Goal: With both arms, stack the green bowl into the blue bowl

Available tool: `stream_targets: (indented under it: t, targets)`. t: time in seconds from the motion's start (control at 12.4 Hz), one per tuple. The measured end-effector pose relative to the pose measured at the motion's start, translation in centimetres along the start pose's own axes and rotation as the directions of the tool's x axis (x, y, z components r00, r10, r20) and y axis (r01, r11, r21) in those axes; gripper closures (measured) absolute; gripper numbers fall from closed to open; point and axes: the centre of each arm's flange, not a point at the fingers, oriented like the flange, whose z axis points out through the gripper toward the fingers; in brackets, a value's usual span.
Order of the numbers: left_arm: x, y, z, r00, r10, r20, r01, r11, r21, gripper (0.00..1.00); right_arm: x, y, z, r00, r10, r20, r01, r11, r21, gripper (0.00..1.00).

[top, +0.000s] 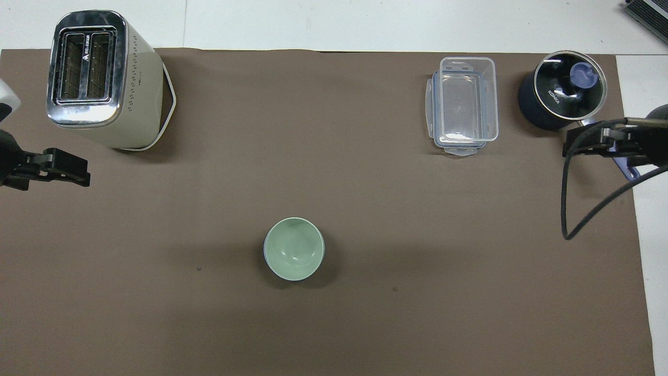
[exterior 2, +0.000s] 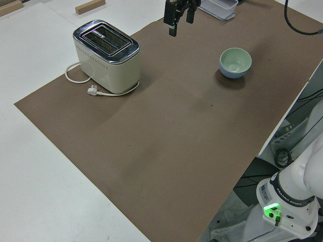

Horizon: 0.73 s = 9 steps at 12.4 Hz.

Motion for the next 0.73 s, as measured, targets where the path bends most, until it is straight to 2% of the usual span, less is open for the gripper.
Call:
stream_targets:
  t: [0.73]
  targets:
    - [0.00, 0.00, 0.00, 1.000, 0.000, 0.000, 0.000, 1.000, 0.000, 0.00, -0.22, -0.64, -0.44, 0.999, -0.043, 0.017, 0.042, 0.999, 0.005, 0.00]
